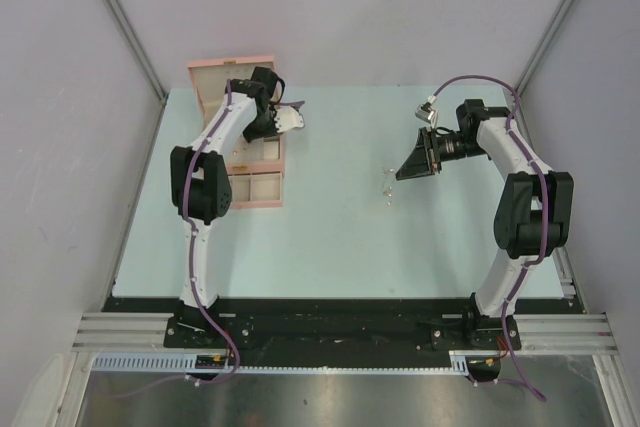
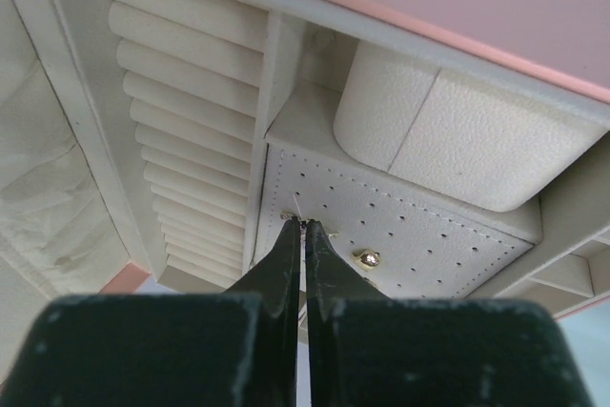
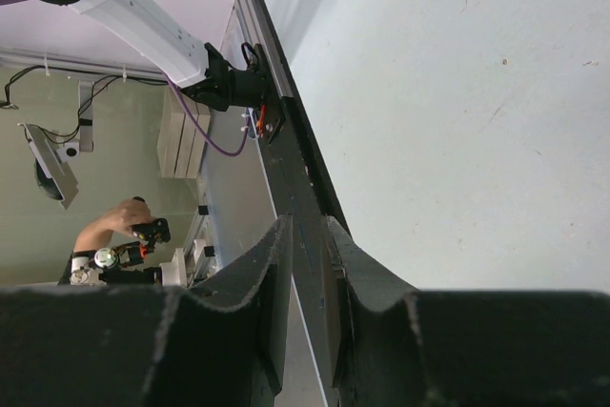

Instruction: Organize the mixed jewelry

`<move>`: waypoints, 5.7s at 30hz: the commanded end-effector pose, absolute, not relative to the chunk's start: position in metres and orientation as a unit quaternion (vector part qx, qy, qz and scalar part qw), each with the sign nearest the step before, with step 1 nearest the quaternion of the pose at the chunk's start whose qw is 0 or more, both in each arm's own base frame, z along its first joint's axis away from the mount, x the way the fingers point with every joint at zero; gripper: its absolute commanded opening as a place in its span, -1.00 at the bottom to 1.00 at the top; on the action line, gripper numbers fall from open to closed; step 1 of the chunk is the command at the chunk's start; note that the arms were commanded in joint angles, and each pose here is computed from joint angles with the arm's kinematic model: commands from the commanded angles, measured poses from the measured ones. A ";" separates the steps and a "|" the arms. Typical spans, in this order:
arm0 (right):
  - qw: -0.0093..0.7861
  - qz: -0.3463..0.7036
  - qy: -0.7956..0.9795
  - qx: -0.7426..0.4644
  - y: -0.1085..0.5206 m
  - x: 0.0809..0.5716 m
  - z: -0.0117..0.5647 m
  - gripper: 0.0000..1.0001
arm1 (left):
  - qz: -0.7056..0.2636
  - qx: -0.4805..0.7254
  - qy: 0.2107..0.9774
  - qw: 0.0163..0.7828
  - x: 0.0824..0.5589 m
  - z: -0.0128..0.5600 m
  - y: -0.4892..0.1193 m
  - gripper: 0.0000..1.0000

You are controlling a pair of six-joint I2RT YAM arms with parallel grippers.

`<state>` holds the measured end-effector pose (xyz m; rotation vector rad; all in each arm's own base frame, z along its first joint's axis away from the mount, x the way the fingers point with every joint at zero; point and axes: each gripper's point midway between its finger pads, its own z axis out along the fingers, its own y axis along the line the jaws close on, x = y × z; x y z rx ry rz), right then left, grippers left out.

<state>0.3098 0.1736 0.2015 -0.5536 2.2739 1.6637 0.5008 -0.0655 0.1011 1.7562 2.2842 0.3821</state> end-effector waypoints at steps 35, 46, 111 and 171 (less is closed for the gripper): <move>0.141 0.571 0.784 -0.198 0.172 0.312 0.200 -0.53 | 0.141 0.605 0.774 0.122 0.509 0.098 -0.069 -0.95; 0.141 0.571 0.784 -0.198 0.172 0.311 0.199 -0.53 | 0.144 0.605 0.772 0.132 0.512 0.102 -0.073 -0.88; 0.144 0.568 0.785 -0.199 0.171 0.312 0.200 -0.53 | 0.150 0.600 0.767 0.170 0.507 0.146 -0.075 -0.44; 0.271 0.081 0.924 -0.257 0.160 0.404 0.082 -0.18 | -0.128 0.383 0.782 0.476 0.436 0.212 -0.191 -0.40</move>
